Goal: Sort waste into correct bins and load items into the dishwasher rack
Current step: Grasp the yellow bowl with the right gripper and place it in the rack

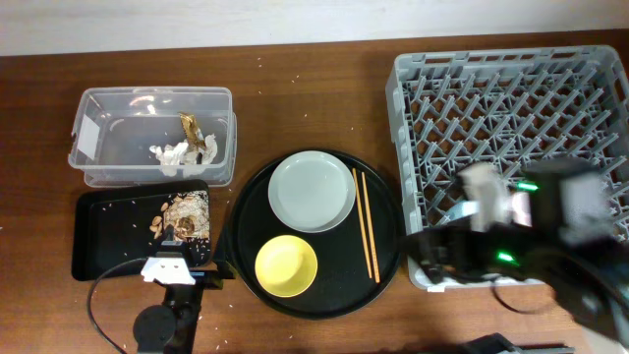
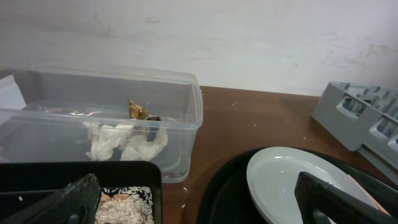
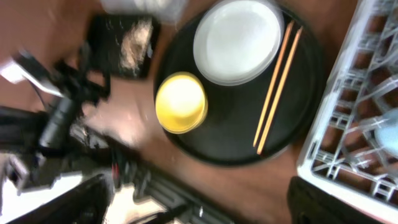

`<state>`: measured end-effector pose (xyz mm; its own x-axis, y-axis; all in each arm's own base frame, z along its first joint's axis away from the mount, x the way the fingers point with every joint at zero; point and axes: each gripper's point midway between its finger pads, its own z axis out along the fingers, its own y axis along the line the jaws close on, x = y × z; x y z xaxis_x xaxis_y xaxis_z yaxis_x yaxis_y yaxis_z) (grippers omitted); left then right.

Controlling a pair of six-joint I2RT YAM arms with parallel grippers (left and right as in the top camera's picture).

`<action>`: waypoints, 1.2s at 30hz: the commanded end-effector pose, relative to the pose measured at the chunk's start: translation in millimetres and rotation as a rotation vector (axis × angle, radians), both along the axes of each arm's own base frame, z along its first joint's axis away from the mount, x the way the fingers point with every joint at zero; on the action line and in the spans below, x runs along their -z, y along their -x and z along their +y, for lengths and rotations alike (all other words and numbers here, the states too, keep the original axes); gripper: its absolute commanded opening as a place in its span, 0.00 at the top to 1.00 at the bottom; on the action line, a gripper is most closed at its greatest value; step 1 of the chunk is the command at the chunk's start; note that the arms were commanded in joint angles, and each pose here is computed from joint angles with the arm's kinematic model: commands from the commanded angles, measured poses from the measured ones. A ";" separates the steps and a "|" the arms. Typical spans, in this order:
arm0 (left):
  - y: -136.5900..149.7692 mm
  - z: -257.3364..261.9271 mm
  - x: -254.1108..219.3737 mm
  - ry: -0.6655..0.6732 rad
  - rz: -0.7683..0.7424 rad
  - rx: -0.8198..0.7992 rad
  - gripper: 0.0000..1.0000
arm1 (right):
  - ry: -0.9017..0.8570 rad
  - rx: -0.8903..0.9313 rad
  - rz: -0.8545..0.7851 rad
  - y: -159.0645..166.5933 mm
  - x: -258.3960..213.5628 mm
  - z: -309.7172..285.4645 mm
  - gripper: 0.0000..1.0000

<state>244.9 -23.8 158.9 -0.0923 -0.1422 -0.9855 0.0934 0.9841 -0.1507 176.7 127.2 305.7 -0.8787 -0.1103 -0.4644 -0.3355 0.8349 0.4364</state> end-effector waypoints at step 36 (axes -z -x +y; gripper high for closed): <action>0.1 -0.9 1.6 -0.004 -0.002 0.008 0.01 | 0.986 1.257 -0.487 -144.1 10.9 -194.0 0.96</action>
